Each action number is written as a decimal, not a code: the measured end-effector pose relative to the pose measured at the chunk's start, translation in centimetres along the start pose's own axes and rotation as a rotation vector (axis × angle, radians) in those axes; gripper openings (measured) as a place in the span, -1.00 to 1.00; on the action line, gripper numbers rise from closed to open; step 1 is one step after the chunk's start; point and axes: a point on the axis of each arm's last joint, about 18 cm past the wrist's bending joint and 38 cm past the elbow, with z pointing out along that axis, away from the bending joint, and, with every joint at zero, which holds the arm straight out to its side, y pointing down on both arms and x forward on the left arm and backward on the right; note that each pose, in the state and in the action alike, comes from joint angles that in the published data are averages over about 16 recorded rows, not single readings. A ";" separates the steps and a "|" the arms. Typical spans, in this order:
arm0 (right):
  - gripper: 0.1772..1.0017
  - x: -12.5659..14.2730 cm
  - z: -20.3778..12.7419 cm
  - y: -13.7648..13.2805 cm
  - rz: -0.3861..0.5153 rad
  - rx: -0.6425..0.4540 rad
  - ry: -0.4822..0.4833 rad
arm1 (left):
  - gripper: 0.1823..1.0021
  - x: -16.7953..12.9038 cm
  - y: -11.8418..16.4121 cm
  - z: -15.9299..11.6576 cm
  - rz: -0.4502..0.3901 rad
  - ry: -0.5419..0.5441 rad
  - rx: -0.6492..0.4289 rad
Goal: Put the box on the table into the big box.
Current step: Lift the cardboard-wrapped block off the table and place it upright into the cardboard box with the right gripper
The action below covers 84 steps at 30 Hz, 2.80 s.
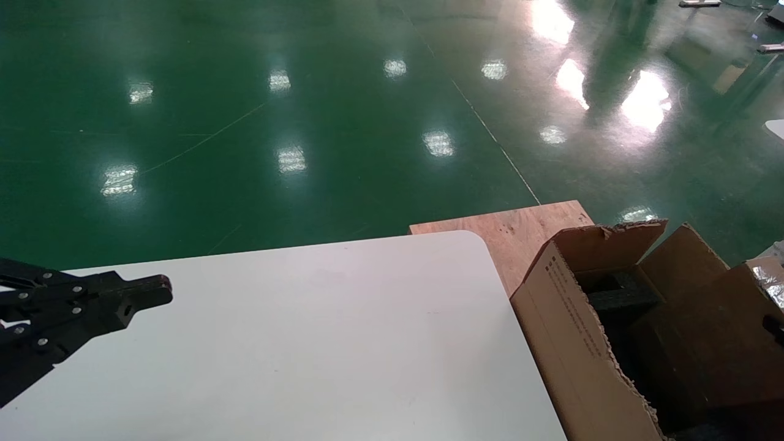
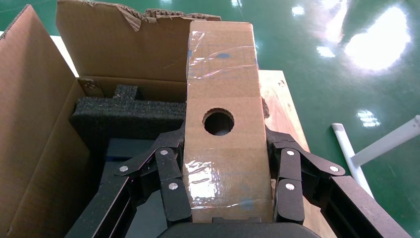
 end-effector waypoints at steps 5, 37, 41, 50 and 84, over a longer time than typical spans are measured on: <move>-0.30 0.0 0.5 0.2 -0.003 0.000 -0.008 | -0.98 0.0 0.0 0.0 0.000 0.000 0.000; -0.31 -1.7 3.3 5.0 0.020 -0.045 -0.022 | -0.98 0.0 0.0 0.0 0.000 0.000 0.000; -0.31 -2.0 3.4 5.7 0.025 -0.056 -0.021 | -0.98 0.0 0.0 0.0 0.000 0.000 0.000; -0.31 -2.4 3.5 6.9 0.029 -0.076 -0.011 | -0.98 0.0 0.0 0.0 0.000 0.000 0.000; 0.24 -2.3 3.6 7.2 0.017 -0.093 0.000 | -0.17 0.0 0.0 0.0 0.000 -0.001 0.000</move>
